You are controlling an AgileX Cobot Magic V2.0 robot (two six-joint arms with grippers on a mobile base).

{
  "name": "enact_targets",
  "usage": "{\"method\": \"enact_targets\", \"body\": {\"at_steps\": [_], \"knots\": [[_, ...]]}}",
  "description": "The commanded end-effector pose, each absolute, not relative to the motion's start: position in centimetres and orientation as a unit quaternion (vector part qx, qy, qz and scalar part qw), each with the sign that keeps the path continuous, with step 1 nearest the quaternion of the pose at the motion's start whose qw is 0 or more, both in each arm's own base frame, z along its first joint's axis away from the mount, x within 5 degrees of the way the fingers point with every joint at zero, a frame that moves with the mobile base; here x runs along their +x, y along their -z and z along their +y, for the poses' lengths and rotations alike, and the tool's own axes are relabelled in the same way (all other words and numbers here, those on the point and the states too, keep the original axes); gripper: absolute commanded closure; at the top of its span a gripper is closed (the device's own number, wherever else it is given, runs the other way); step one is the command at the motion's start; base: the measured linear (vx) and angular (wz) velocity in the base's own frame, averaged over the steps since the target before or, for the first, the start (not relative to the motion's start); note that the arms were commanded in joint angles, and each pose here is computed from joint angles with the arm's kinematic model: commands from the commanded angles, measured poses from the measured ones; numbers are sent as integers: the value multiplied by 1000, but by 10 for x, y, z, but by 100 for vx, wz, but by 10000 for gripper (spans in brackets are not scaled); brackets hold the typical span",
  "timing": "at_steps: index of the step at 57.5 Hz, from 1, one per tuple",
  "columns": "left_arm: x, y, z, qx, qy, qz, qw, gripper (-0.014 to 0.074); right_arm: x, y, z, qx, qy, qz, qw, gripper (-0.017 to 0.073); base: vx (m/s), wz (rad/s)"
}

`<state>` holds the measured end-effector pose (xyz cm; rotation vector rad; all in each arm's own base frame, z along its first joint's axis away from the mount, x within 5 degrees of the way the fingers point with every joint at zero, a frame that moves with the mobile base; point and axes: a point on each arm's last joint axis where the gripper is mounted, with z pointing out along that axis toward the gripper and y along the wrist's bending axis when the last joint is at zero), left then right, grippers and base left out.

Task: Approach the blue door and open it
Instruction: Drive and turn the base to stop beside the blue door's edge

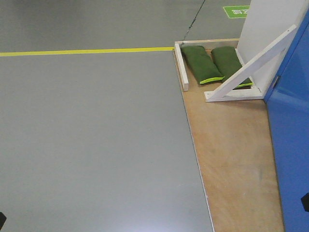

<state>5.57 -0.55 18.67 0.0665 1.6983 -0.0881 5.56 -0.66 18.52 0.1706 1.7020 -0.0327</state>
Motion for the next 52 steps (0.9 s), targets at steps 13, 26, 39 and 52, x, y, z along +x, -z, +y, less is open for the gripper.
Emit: {"method": "enact_targets", "body": {"at_steps": [13,26,39,52], "knots": [[54,-204,-5,24,47,707,705,521,55,-192,-7,70,21,721,689,561,5,4],[54,-204,-5,24,47,707,705,521,55,-192,-7,70,21,721,689,561,0,0],[54,-204,-5,24,47,707,705,521,55,-192,-7,70,21,721,689,561,0,0],[54,-204,-5,24,47,707,705,521,55,-192,-7,70,21,721,689,561,0,0]]}}
